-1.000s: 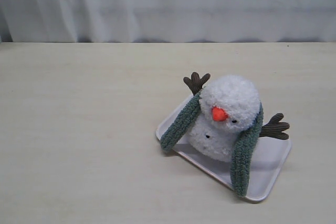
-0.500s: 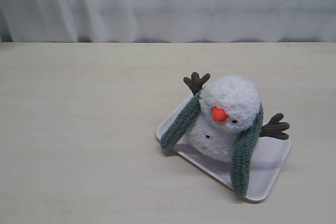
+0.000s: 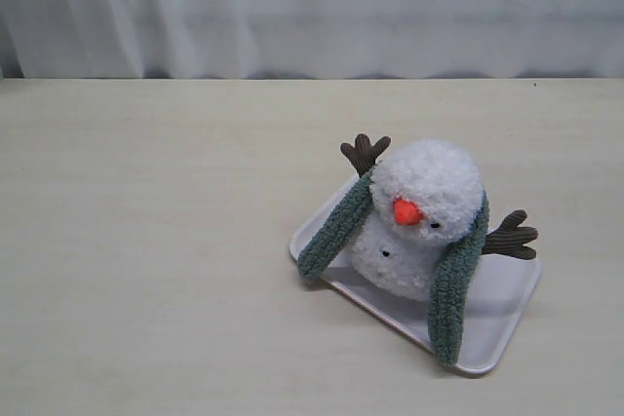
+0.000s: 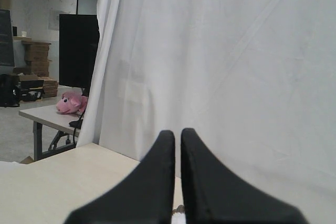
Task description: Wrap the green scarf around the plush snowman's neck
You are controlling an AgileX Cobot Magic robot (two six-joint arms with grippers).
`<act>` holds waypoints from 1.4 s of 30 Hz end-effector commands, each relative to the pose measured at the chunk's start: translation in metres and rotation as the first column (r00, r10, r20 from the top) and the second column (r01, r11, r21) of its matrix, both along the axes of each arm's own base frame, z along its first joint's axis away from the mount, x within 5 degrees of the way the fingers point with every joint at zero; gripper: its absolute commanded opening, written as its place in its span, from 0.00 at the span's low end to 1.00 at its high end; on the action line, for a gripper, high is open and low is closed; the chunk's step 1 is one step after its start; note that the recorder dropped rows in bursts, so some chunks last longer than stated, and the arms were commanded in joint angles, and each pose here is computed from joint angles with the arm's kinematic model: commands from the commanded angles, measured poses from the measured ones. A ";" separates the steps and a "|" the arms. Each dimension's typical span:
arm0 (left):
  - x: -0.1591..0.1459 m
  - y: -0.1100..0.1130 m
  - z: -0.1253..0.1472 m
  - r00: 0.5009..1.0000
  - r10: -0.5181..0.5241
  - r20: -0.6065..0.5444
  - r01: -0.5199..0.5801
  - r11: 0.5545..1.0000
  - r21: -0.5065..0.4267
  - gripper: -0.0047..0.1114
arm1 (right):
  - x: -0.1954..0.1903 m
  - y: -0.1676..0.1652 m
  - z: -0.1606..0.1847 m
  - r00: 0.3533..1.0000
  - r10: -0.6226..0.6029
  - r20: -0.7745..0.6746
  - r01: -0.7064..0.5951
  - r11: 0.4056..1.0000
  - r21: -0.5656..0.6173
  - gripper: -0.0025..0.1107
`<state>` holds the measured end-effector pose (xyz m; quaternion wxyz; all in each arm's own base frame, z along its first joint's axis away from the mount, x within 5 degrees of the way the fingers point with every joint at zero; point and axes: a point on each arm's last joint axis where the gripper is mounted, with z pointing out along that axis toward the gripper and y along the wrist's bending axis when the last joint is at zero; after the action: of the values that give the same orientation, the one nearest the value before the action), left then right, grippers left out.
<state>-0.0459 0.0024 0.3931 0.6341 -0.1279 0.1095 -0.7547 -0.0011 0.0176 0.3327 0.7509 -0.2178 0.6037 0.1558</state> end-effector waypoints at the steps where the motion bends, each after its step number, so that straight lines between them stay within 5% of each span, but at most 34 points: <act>1: 0.013 -0.001 -0.014 0.998 -0.001 -0.069 0.001 1.000 0.006 0.04 | 0.000 0.000 -0.002 1.000 0.004 -0.007 -0.004 1.000 0.000 0.06; 17: 0.046 -0.004 -0.058 0.968 0.018 -0.252 -0.007 0.999 0.043 0.04 | 0.000 0.000 -0.002 1.000 0.004 -0.007 -0.004 1.000 0.000 0.06; 25: 0.072 -0.007 -0.110 0.907 0.039 -0.418 -0.004 0.996 0.085 0.04 | 0.000 0.000 -0.002 1.000 0.004 -0.007 -0.004 1.000 0.000 0.06; 36: 0.094 -0.006 -0.150 0.693 0.075 -0.717 0.009 0.994 0.113 0.04 | 0.000 0.000 -0.002 1.000 0.006 -0.012 -0.006 1.000 -0.004 0.06; 42: 0.101 -0.005 -0.170 0.509 0.091 -0.856 0.018 0.993 0.117 0.04 | 0.000 0.000 -0.002 1.000 0.006 -0.012 -0.006 1.000 -0.004 0.06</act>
<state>0.0521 -0.0033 0.2338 0.5398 -0.4179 0.4178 -0.5995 -0.0012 0.0181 0.3316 0.7466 -0.2212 0.6075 0.1566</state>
